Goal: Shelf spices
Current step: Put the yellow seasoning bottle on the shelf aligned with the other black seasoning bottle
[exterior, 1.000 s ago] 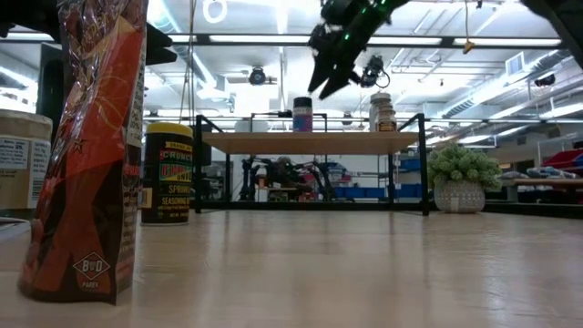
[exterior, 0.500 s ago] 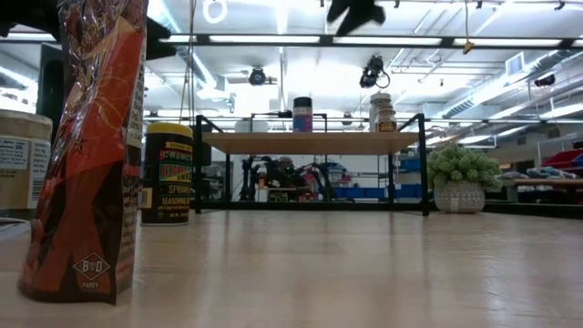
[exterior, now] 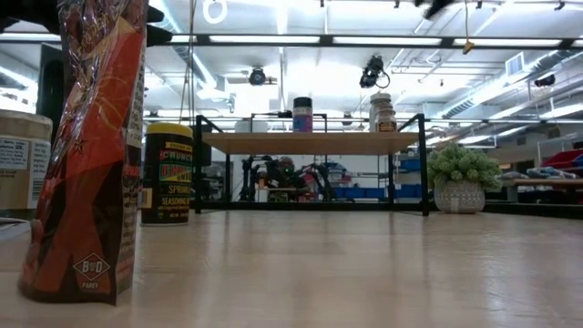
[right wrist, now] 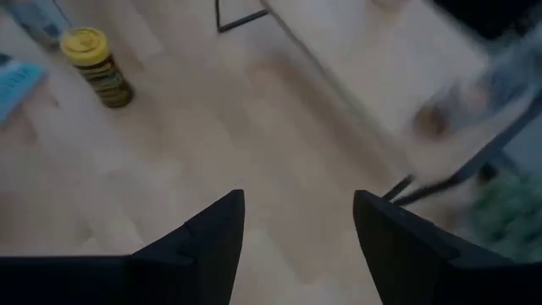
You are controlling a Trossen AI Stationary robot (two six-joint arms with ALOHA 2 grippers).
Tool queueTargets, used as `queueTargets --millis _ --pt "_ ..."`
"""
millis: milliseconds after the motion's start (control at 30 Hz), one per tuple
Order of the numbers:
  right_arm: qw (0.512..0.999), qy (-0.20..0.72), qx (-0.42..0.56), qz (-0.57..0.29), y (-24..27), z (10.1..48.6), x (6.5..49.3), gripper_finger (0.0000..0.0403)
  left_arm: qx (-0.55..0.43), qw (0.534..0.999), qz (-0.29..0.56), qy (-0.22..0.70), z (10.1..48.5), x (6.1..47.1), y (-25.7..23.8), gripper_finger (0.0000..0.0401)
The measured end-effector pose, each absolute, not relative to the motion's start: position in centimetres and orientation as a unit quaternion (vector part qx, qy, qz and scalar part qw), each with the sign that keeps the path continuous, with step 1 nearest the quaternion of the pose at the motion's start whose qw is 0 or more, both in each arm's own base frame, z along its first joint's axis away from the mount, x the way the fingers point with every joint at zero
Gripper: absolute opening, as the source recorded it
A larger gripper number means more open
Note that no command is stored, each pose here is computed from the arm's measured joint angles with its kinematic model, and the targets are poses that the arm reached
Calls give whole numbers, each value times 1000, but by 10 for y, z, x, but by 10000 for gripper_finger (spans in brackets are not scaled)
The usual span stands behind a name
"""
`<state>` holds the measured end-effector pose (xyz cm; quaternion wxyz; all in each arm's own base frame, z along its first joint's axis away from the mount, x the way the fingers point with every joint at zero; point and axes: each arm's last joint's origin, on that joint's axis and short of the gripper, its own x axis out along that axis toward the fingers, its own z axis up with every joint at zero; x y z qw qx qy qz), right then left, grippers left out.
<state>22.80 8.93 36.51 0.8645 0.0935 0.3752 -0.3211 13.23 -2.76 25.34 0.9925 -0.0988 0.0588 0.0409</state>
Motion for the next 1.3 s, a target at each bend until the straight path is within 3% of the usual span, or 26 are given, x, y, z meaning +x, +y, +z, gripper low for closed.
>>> queueTargets --millis 267,433,633,1300 --pt "888 282 233 -279 128 262 214 212 -98 993 36 60 253 132 -29 160" --pt "908 239 216 -267 129 213 227 208 -94 992 38 73 250 134 -30 160" --pt "896 234 226 -301 114 164 236 208 -82 990 42 106 242 142 -32 160" --pt "897 252 213 -294 116 119 253 199 -128 977 84 145 228 157 -35 160"
